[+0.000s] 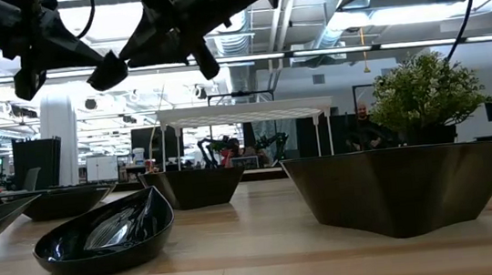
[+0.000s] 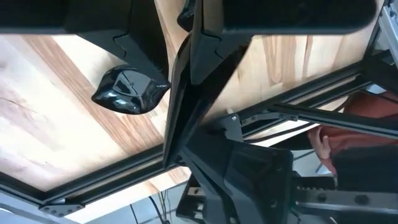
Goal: Pick & Place Mini shaped plates
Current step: Put the black drop shaped plate on the shelf
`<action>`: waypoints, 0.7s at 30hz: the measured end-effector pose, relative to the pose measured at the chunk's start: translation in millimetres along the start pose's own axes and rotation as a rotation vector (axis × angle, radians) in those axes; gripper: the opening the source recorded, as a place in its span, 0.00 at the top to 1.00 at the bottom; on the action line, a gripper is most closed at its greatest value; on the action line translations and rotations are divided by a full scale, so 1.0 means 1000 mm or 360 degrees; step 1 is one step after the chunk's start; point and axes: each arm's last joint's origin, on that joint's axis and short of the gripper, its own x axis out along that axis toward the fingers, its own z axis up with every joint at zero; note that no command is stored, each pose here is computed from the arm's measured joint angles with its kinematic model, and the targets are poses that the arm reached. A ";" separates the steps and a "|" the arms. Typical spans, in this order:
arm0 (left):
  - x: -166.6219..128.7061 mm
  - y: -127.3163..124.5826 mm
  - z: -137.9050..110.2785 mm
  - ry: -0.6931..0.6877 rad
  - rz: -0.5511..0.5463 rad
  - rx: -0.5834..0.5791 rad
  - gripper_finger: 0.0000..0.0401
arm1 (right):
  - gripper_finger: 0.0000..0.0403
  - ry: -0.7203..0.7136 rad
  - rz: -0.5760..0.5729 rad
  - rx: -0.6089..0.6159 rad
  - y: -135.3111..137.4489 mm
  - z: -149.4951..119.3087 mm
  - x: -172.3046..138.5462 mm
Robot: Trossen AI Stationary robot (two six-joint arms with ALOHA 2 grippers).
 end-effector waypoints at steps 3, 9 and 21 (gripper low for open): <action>0.000 0.000 0.000 0.0002 -0.0007 -0.0001 0.99 | 0.84 0.0000 -0.0005 0.0000 -0.001 0.000 0.000; 0.000 0.000 0.000 0.0001 -0.0009 0.0002 0.99 | 0.84 -0.0003 0.0004 -0.0013 -0.001 0.001 0.000; 0.000 -0.003 0.002 -0.0027 -0.0041 -0.0042 0.99 | 0.98 0.0017 0.0028 -0.0039 -0.001 0.000 0.000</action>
